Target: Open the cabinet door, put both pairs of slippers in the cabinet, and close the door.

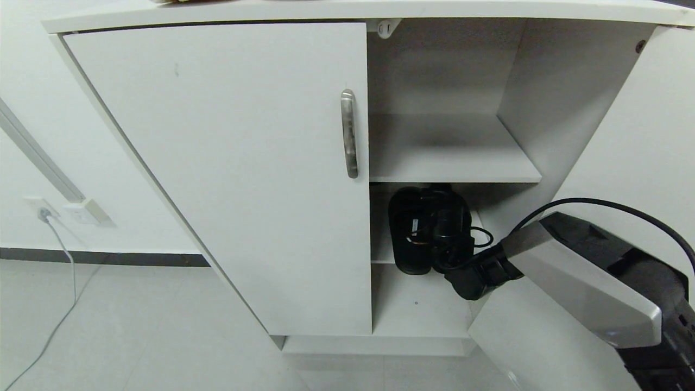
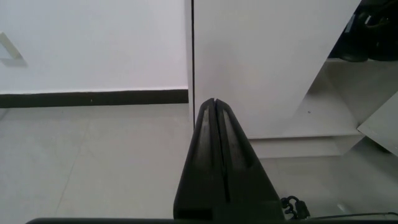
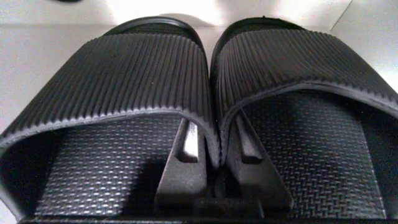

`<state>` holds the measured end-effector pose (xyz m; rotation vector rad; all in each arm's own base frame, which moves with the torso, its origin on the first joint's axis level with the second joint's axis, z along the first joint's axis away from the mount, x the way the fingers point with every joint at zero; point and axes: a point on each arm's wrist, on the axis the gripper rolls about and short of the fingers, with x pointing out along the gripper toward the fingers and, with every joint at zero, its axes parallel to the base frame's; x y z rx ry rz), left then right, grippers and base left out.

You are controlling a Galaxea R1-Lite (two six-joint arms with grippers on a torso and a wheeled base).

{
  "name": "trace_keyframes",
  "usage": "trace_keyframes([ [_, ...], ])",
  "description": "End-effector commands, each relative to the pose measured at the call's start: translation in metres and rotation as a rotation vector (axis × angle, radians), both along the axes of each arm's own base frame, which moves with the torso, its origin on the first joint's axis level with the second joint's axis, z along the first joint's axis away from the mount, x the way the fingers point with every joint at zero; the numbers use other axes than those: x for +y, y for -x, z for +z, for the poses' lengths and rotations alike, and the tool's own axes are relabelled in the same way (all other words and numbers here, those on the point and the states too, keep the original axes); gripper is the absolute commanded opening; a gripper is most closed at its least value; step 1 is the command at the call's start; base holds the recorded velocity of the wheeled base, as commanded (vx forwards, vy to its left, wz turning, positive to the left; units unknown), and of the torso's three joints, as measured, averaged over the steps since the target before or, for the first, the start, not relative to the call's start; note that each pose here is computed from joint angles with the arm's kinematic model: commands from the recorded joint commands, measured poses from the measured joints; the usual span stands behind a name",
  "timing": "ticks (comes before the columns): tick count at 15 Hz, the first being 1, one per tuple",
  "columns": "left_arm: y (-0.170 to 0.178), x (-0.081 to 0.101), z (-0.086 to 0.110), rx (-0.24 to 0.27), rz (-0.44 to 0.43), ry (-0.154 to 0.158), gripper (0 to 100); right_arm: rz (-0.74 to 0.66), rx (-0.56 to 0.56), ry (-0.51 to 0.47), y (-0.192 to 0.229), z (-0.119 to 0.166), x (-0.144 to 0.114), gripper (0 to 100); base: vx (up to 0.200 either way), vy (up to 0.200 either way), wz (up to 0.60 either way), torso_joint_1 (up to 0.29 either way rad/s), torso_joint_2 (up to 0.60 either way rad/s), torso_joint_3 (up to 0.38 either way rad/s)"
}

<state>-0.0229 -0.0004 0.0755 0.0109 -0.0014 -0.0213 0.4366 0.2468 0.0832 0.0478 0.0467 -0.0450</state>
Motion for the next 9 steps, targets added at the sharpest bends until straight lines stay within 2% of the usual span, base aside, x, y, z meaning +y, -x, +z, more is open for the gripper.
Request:
trace_keyframes([
  [1, -0.0001, 0.0000, 0.0000, 0.001, 0.000, 0.000, 0, -0.007, -0.011, -0.006, -0.0050, 0.0061, -0.0010, 0, 0.000, 0.000, 0.00, 0.000, 0.00, 0.000],
  [9, -0.0001, 0.0000, 0.0000, 0.001, 0.000, 0.000, 0, -0.023, 0.010, 0.006, -0.0095, -0.0011, -0.0049, 0, 0.000, 0.000, 0.00, 0.000, 0.00, 0.000],
])
